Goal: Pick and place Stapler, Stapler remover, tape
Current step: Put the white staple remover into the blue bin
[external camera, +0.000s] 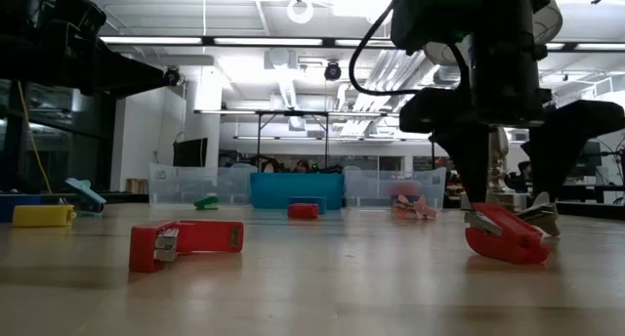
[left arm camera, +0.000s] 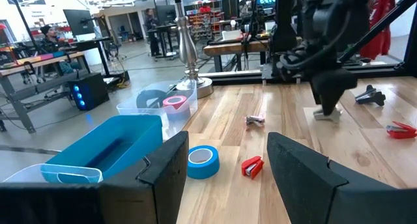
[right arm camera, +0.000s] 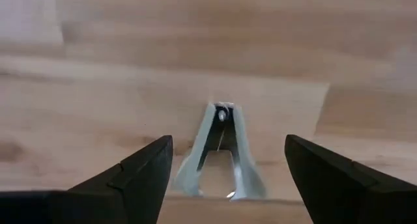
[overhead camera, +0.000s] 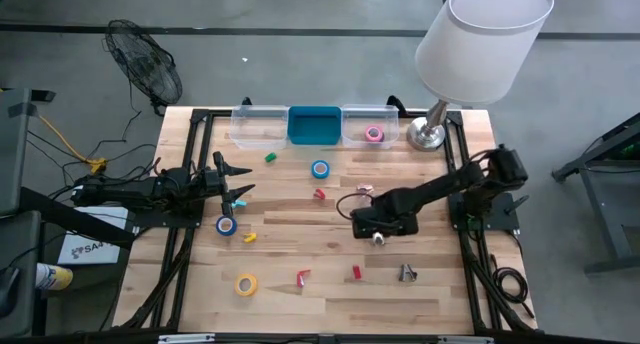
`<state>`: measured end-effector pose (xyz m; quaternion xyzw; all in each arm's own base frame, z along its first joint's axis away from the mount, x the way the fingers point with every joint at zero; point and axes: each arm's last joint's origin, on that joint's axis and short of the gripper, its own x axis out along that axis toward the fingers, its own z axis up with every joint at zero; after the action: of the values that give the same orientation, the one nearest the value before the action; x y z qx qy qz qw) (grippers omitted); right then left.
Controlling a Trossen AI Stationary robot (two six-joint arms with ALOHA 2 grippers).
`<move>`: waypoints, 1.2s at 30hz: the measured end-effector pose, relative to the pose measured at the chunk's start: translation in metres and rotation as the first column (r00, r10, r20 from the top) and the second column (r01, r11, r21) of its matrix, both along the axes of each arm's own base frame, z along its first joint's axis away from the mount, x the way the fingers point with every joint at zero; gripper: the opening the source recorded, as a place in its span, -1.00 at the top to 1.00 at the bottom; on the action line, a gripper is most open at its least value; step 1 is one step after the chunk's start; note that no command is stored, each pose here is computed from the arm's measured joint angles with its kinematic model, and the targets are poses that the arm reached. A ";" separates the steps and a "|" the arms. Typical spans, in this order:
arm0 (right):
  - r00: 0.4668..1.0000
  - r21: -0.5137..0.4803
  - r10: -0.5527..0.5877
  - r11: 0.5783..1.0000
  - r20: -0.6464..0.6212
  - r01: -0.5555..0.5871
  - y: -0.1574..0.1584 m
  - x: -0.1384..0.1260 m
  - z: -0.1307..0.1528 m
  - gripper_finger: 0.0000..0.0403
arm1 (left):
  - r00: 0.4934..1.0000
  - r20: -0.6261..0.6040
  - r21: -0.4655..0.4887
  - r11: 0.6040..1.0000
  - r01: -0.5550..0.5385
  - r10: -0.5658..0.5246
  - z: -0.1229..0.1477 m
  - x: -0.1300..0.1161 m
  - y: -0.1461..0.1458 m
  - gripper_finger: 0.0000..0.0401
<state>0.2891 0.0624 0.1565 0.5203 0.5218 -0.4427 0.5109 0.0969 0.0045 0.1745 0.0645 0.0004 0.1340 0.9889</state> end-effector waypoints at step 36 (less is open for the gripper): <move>0.957 0.025 0.290 0.957 0.000 -0.290 0.013 -0.001 -0.007 0.35 | 1.000 0.000 0.000 1.000 0.000 0.000 0.000 0.000 0.000 -0.02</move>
<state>0.2877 0.0755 0.1493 0.4438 0.5987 -0.3575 0.5628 0.0969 0.0045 0.1744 0.0645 0.0004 0.1340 0.9889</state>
